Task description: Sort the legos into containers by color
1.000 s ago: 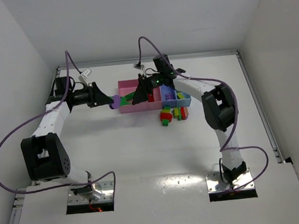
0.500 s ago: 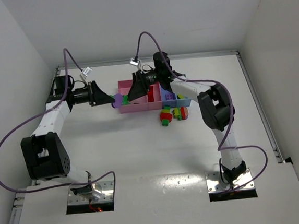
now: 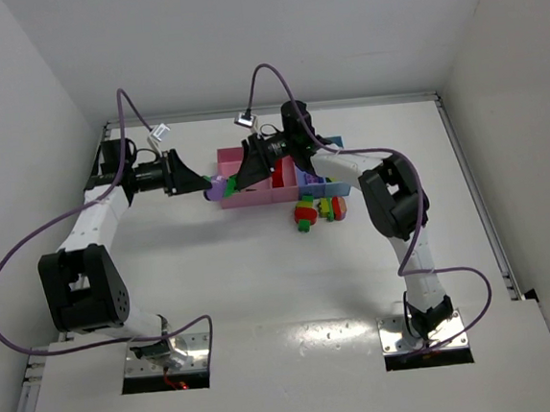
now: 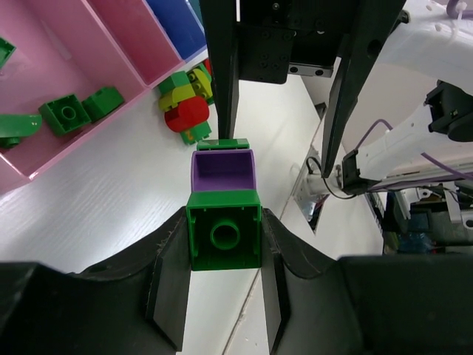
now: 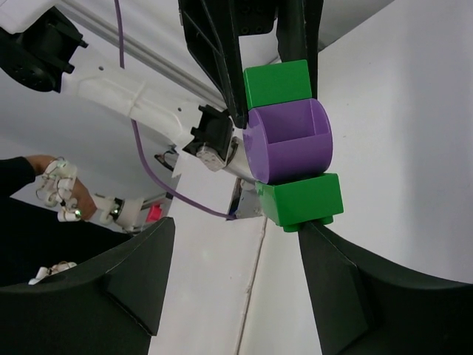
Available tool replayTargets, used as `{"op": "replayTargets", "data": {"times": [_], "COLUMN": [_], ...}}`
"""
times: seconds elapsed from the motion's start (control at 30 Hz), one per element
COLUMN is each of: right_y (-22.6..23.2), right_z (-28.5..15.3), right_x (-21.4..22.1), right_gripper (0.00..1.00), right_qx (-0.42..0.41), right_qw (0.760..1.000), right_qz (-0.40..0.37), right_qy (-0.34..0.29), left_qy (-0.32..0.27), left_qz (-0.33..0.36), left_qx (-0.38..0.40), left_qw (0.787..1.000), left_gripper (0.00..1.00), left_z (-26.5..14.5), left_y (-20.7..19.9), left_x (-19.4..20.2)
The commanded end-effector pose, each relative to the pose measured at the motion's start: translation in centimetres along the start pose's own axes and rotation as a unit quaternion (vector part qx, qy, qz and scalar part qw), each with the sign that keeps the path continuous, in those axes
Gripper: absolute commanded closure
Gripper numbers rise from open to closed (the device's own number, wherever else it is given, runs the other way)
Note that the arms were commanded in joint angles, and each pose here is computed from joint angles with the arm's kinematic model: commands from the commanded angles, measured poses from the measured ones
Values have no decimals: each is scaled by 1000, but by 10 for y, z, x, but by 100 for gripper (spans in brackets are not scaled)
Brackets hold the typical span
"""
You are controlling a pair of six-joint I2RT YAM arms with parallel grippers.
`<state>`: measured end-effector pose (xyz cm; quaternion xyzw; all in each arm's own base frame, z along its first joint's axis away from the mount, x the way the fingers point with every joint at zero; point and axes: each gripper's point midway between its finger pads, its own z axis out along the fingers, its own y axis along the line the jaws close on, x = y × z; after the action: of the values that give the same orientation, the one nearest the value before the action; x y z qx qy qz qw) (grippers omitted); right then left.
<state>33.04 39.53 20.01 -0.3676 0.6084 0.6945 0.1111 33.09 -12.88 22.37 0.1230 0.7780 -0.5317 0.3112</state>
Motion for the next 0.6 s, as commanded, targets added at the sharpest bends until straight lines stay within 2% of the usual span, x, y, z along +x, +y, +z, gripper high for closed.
{"op": "replayTargets", "data": {"times": [0.0,0.57], "right_y": [3,4], "right_z": [12,9], "right_x": [4,22], "right_gripper": [32,33], "right_qx": [-13,-22], "right_qw": [999,999], "right_qz": [-28,-31], "right_qy": [9,20], "left_qy": [-4,-4], "left_qz": [55,42], "left_qx": [47,47], "left_qw": [997,998], "left_gripper": [97,97], "left_z": [-3,-6], "left_y": [-37,-43], "left_x": [-6,3]}}
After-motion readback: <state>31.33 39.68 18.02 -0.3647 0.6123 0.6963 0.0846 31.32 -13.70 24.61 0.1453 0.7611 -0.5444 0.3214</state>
